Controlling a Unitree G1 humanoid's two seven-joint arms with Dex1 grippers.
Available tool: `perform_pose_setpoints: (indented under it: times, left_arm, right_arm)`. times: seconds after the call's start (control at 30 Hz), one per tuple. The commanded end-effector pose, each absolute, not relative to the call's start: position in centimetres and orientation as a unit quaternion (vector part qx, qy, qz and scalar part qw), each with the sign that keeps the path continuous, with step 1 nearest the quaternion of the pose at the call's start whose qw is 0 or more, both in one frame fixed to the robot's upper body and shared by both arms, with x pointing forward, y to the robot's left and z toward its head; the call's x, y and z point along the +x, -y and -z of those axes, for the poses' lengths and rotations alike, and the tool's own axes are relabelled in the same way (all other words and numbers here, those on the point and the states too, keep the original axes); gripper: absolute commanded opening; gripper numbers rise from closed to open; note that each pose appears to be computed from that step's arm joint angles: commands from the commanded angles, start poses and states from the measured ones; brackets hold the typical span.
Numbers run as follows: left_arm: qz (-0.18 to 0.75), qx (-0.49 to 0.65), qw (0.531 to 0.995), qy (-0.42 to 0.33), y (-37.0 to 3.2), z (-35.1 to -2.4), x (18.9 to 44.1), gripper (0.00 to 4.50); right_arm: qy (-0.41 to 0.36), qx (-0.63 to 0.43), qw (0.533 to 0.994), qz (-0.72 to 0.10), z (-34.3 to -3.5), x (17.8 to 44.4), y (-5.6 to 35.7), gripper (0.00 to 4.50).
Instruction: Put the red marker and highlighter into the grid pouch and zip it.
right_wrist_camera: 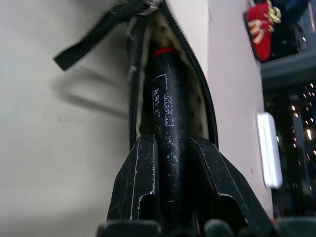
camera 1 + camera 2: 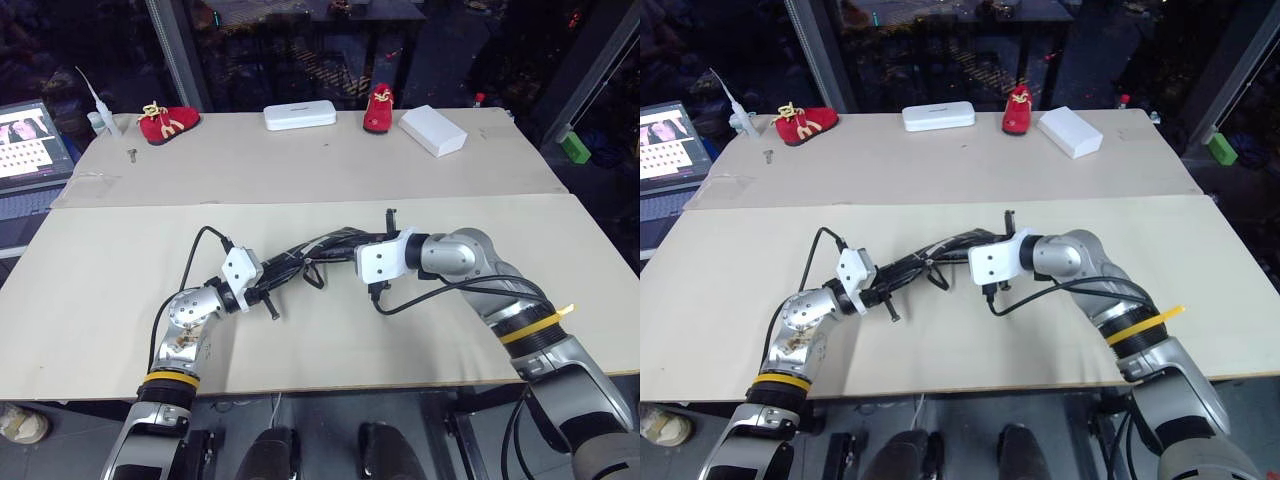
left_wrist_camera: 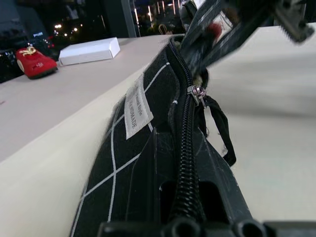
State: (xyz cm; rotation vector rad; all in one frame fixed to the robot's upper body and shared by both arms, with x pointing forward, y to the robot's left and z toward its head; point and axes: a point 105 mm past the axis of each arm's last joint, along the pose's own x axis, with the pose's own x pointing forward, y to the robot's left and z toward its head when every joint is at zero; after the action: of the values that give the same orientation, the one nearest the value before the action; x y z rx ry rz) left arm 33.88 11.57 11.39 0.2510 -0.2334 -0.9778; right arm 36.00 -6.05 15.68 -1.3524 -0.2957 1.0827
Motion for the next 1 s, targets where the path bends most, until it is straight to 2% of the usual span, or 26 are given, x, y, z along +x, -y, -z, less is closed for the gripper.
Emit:
perform_pose_setpoints:
  times: [0.03, 0.2, 0.37, 0.43, 0.57, 0.7, 0.8, 0.87, 1.0]
  left_arm:
    - [0.472, 0.121, 0.864, 0.128, -11.2, -12.1, 33.8, 0.0]
    - [0.472, 0.12, 0.864, 0.13, -11.1, -12.3, 33.7, 0.0]
    - [0.471, 0.12, 0.864, 0.133, -11.0, -12.5, 33.5, 0.0]
    - [0.47, 0.121, 0.864, 0.134, -11.0, -12.6, 33.5, 0.0]
    - [0.469, 0.121, 0.864, 0.135, -10.8, -12.9, 33.6, 0.0]
    - [0.469, 0.121, 0.864, 0.135, -10.6, -13.1, 33.7, 0.0]
    - [0.47, 0.121, 0.864, 0.135, -10.5, -13.2, 33.7, 0.0]
    - [0.469, 0.121, 0.864, 0.135, -10.5, -13.2, 33.7, 0.0]
    - [0.467, 0.121, 0.865, 0.134, -10.7, -13.2, 33.6, 0.0]
  right_arm:
    - [0.176, -0.617, 0.594, -0.485, -16.3, 35.6, 4.2, 0.49]
    - [0.211, -0.638, 0.549, -0.497, -15.3, 35.9, 1.7, 0.49]
    - [0.237, -0.611, 0.562, -0.505, -16.0, 36.0, 0.1, 0.49]
    - [0.222, -0.595, 0.589, -0.5, -16.5, 36.5, 0.8, 1.53]
    - [0.205, -0.597, 0.618, -0.47, -17.8, 37.8, 3.6, 2.76]
    - [0.208, -0.573, 0.661, -0.437, -20.3, 38.5, 6.8, 2.76]
    - [0.183, -0.52, 0.704, -0.448, -21.6, 37.8, 9.2, 2.76]
    - [0.111, -0.445, 0.743, -0.487, -21.6, 36.4, 11.5, 2.76]
    - [0.003, -0.302, 0.771, -0.561, -21.4, 32.3, 13.4, 2.76]
